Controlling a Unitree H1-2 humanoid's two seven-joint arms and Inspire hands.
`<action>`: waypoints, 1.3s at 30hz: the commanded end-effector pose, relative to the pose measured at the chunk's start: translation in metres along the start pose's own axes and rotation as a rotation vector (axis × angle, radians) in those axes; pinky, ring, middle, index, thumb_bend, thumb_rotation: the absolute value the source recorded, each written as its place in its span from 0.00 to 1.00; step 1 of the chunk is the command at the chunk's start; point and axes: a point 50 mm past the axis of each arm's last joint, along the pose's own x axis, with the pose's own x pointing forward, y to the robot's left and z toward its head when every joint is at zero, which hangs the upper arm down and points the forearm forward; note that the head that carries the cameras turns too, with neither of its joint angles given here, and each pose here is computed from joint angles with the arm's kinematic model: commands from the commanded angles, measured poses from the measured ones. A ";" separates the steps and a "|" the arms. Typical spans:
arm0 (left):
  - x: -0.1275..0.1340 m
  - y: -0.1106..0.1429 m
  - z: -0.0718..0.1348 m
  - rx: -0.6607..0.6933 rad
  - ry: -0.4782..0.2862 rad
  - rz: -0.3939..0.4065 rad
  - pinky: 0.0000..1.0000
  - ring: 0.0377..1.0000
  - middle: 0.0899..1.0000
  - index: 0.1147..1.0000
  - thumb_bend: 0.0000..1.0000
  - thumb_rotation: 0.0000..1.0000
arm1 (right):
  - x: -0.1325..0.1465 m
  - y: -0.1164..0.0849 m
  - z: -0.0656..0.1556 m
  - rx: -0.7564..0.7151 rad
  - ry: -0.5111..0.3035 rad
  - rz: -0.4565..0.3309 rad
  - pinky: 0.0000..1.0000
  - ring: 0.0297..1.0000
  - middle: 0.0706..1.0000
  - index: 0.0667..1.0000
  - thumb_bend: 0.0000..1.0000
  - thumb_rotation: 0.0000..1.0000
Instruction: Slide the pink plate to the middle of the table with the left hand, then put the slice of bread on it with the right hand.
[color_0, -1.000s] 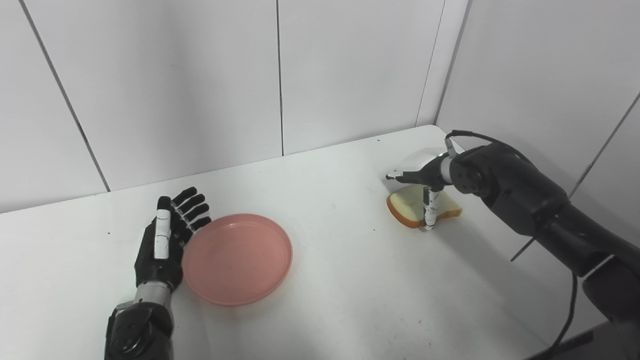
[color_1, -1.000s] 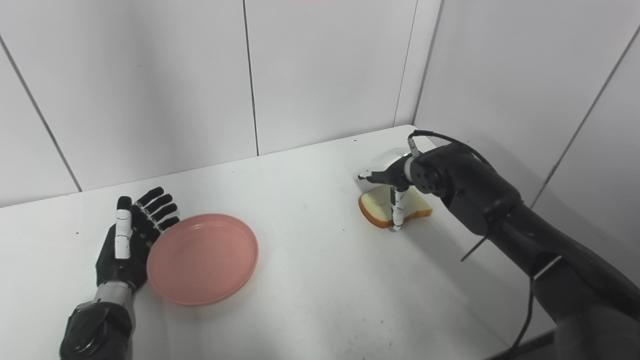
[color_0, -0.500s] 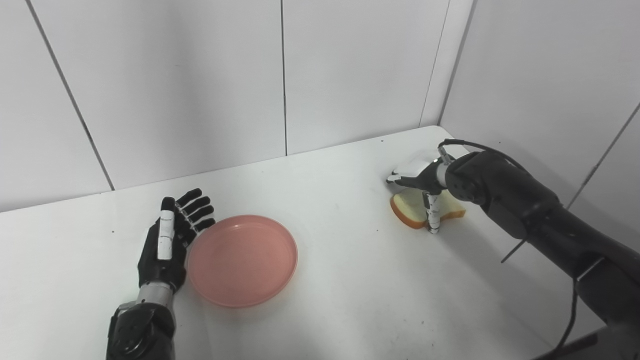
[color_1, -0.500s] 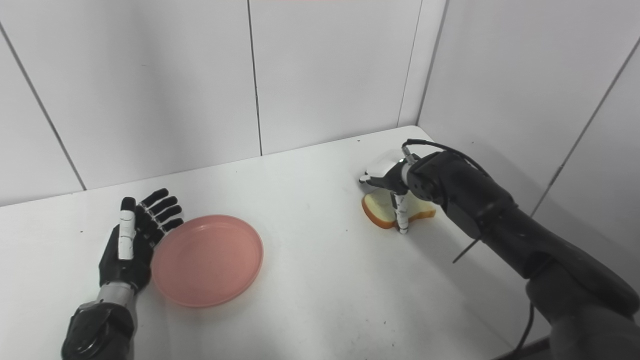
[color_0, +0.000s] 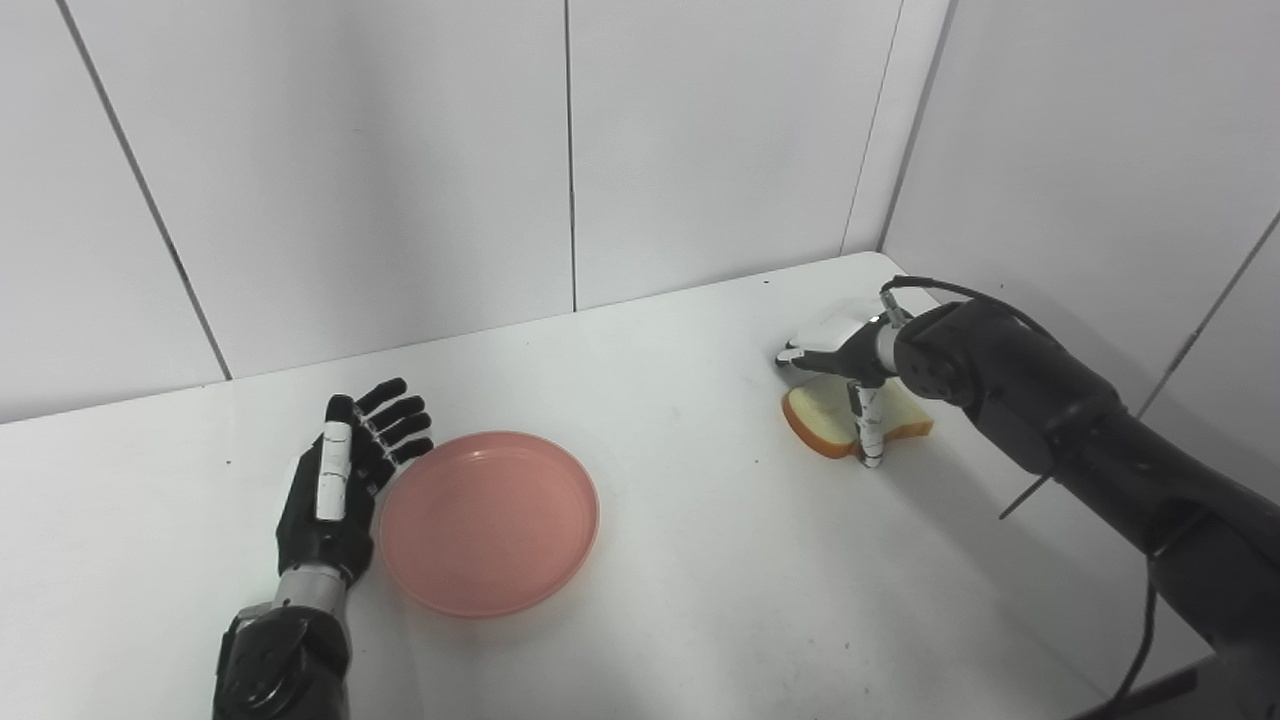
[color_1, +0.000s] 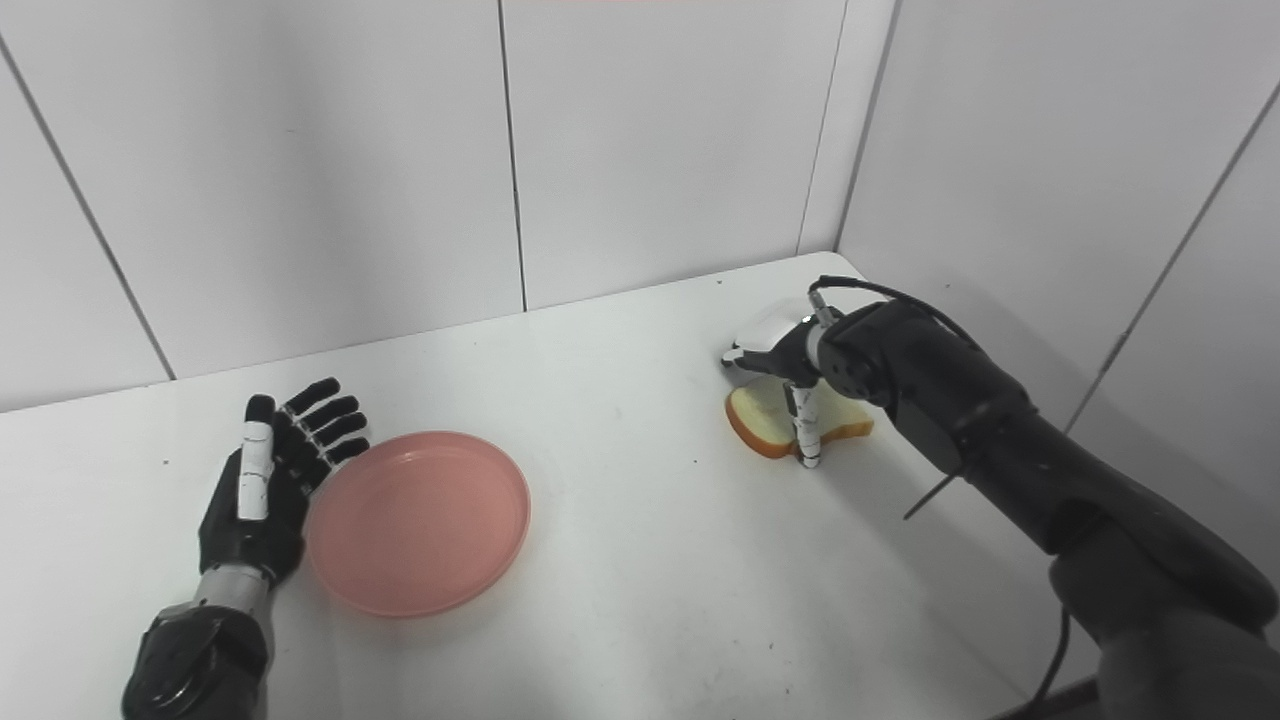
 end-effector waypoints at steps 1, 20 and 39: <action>-0.018 0.011 -0.030 -0.027 0.143 0.036 0.66 0.70 0.66 0.62 0.89 0.82 | -0.008 -0.006 -0.019 -0.013 0.019 -0.020 0.86 0.94 0.97 0.93 1.00 0.16; -0.017 0.011 -0.027 -0.028 0.150 0.030 0.67 0.71 0.66 0.62 0.89 0.82 | 0.001 0.059 -0.021 0.058 -0.049 -0.339 0.21 0.24 0.29 0.44 0.51 0.16; -0.016 0.008 -0.027 -0.035 0.158 0.030 0.66 0.70 0.66 0.63 0.89 0.81 | -0.007 0.054 -0.018 0.053 -0.073 -0.419 0.21 0.25 0.31 0.44 0.52 0.16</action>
